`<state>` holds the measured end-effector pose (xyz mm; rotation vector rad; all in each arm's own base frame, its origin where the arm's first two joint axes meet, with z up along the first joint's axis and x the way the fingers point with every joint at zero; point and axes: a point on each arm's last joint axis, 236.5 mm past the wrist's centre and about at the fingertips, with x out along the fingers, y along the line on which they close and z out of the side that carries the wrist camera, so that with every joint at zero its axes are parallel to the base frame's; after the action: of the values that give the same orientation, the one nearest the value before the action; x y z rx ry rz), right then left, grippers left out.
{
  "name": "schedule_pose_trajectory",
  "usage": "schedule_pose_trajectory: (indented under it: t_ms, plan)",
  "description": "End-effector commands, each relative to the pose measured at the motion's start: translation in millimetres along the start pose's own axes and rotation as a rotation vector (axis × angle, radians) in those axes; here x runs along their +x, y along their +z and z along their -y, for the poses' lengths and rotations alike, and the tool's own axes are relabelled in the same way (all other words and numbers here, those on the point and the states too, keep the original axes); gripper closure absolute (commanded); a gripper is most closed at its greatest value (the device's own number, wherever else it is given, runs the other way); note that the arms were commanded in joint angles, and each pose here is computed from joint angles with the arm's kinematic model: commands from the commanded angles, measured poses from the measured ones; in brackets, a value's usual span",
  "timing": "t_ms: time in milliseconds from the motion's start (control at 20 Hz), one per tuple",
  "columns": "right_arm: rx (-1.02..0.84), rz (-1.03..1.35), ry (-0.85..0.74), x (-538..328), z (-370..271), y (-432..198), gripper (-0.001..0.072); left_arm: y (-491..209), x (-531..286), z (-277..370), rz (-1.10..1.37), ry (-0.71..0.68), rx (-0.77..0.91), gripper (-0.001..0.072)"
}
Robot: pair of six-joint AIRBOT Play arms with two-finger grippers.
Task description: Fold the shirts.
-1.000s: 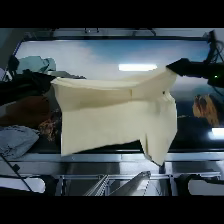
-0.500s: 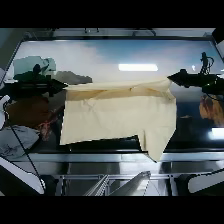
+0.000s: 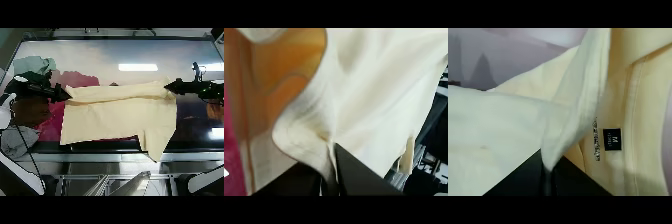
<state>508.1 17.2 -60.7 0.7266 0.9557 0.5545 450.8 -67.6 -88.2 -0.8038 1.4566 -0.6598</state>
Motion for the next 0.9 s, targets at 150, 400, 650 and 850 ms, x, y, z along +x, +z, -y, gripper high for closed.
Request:
schedule_pose_trajectory:
  t_ms: [150, 400, 650, 850]
  plan:
    - [0.032, -0.121, -0.055, -20, 8, -26, 0.0439, -45, -29, -21, -0.176, 0.117, -0.21, 0.0412]
    - [0.086, -0.288, -0.213, -97, 22, -69, 0.0468, -77, -90, -38, -0.145, 0.346, -0.253, 0.0412]
    - [0.324, -0.312, -0.325, -146, 27, -160, 0.0461, -140, -69, -57, -0.08, 0.355, -0.25, 0.0412]
    - [0.526, -0.28, -0.352, -135, 22, -234, 0.0232, -180, -34, -76, -0.117, 0.326, -0.273, 0.0412]
